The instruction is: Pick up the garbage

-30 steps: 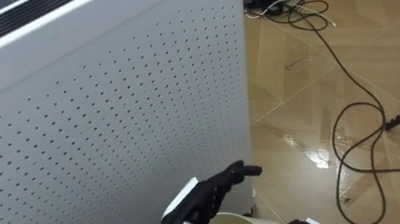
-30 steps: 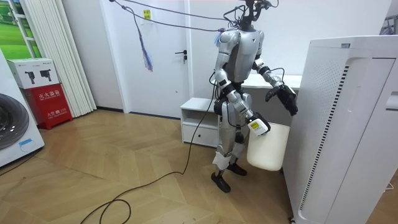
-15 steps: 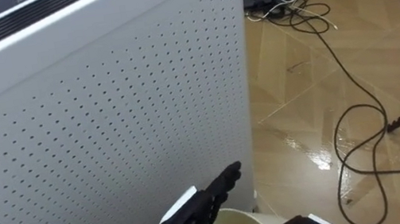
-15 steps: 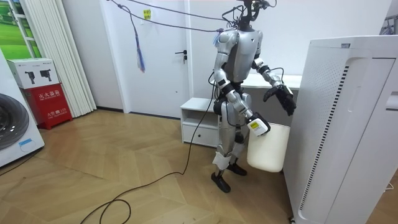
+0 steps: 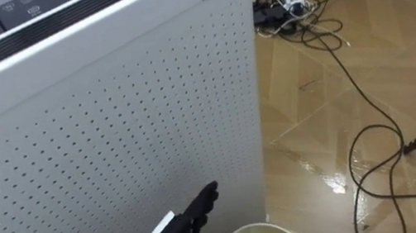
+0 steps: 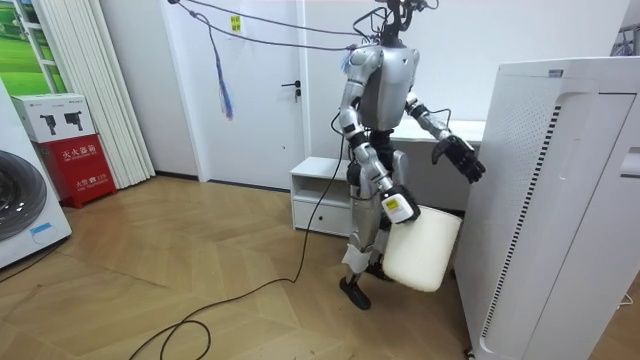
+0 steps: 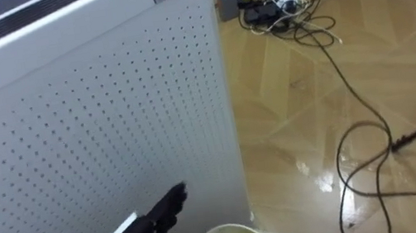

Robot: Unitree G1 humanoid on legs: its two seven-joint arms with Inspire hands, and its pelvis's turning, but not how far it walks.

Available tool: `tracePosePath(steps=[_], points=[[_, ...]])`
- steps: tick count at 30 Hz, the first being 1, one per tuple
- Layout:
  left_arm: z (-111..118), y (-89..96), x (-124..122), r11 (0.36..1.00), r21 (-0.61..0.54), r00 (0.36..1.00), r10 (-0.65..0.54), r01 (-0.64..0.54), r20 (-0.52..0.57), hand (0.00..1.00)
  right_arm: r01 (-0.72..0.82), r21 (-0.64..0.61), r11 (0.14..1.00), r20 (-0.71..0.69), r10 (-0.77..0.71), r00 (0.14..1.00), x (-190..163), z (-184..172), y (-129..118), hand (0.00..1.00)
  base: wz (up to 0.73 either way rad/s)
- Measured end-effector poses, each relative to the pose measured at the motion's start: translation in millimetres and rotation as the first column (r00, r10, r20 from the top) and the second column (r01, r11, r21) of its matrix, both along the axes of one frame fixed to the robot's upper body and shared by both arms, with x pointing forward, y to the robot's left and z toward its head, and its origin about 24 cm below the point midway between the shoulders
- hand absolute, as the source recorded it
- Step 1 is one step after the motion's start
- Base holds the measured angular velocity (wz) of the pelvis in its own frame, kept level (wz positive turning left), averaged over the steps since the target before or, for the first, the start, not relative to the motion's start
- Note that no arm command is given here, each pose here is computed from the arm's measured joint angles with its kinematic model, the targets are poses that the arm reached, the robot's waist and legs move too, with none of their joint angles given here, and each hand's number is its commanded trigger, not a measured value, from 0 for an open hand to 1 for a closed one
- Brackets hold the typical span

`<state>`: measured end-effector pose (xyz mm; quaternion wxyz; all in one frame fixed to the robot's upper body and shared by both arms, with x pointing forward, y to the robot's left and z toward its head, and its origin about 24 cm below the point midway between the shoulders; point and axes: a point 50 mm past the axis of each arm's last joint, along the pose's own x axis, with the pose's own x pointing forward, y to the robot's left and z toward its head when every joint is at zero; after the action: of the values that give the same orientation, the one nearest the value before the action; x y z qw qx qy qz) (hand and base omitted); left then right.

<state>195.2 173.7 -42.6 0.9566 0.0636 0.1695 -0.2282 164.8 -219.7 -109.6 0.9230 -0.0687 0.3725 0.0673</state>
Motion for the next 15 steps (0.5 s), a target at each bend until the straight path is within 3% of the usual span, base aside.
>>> tracePosePath(steps=[3,6,11,15], points=[[-28,22.3,-30,0.987,0.041,0.978,0.161,-0.157,-0.132,0.00,0.149,0.015,0.989,-0.085,-0.147,0.985,-30,-14,-18,1.00,0.03],[-57,45.3,-61,0.949,0.117,0.910,0.315,-0.293,-0.271,0.00,0.271,-0.017,0.963,-0.165,-0.270,0.949,-58,-24,-33,1.00,-0.04],[-90,67.6,-111,0.862,0.238,0.739,0.506,-0.447,-0.445,0.00,0.453,-0.074,0.889,-0.264,-0.455,0.850,-94,-35,-51,1.00,-0.04],[-104,78.8,-141,0.791,0.308,0.601,0.605,-0.529,-0.523,0.00,0.526,-0.092,0.846,-0.307,-0.527,0.793,-111,-40,-55,1.00,-0.01]])
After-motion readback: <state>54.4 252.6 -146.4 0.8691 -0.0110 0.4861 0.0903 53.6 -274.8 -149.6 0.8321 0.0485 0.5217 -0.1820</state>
